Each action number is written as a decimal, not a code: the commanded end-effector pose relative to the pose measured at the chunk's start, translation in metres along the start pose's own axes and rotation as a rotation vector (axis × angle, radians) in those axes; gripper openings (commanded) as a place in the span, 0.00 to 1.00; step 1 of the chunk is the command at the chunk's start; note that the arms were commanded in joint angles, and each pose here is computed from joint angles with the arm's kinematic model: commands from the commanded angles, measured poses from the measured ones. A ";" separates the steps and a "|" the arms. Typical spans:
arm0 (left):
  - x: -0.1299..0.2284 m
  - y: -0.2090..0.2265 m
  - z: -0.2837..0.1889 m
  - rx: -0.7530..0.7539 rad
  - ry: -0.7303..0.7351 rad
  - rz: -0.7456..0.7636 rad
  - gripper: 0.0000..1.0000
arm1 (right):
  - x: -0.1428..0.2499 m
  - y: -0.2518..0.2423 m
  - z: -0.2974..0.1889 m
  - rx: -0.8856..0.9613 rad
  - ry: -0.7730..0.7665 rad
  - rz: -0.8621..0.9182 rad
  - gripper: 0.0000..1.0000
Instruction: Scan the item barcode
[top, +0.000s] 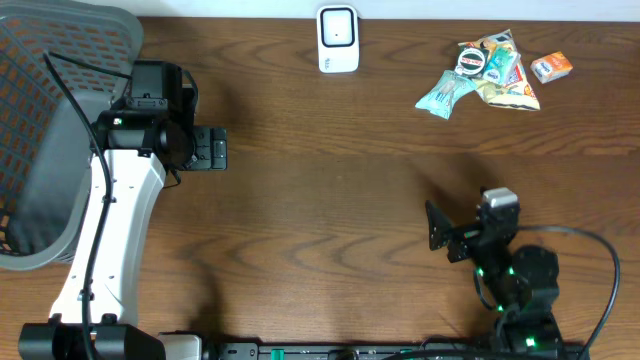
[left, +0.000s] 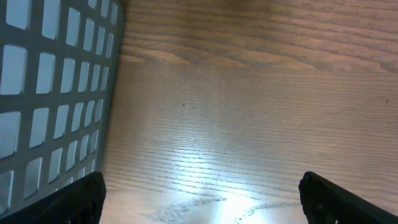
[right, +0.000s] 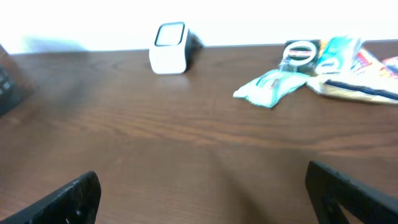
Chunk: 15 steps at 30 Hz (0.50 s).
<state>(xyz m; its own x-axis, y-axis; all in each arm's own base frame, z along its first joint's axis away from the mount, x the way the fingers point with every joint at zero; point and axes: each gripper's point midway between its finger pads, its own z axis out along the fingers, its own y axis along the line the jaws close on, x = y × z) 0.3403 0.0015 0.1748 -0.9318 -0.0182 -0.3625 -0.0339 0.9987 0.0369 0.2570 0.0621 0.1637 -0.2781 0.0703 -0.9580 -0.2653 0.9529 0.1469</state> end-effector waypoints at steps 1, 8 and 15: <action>0.003 0.001 0.003 -0.009 0.013 0.008 0.98 | 0.004 -0.006 -0.007 0.017 -0.066 -0.029 0.99; 0.003 0.001 0.003 -0.009 0.013 0.008 0.97 | 0.005 -0.015 -0.011 0.048 -0.176 -0.044 0.99; 0.003 0.001 0.003 -0.009 0.013 0.008 0.98 | 0.000 -0.028 -0.018 0.112 -0.215 -0.043 0.99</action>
<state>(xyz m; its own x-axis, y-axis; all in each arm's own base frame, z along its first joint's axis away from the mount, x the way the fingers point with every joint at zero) 0.3403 0.0014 0.1747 -0.9318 -0.0182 -0.3625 -0.0337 0.9988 0.0366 0.2481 0.0410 0.1589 -0.0946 0.0885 -0.9916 -0.2106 0.9717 0.1069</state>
